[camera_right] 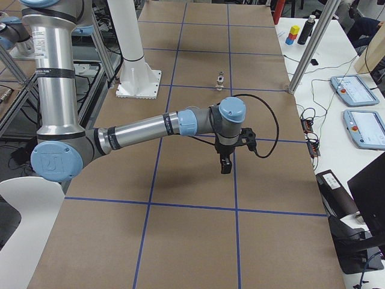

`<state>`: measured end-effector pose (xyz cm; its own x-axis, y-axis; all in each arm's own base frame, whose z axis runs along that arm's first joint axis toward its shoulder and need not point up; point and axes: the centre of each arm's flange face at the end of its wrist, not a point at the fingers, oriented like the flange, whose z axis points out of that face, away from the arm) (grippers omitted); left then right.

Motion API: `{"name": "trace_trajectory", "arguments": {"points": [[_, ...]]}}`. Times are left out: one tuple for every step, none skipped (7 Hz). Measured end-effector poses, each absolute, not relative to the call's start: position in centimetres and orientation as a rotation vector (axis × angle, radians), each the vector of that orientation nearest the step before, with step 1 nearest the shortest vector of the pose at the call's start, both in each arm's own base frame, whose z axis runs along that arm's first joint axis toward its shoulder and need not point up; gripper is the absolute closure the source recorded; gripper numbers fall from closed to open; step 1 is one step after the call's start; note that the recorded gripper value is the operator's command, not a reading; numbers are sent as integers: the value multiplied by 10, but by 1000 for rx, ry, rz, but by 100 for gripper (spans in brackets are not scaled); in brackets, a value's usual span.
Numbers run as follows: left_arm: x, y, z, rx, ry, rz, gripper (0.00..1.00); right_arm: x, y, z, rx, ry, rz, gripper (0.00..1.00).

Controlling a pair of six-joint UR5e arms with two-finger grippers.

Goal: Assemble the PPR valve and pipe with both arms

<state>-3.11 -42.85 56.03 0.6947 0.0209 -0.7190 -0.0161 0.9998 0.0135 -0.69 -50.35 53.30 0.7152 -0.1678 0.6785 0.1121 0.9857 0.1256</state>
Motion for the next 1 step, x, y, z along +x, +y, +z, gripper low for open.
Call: {"name": "trace_trajectory", "arguments": {"points": [[-31,-429,558,12,803,22,0,-8,-503,533,76,-760,-155,0]]}}
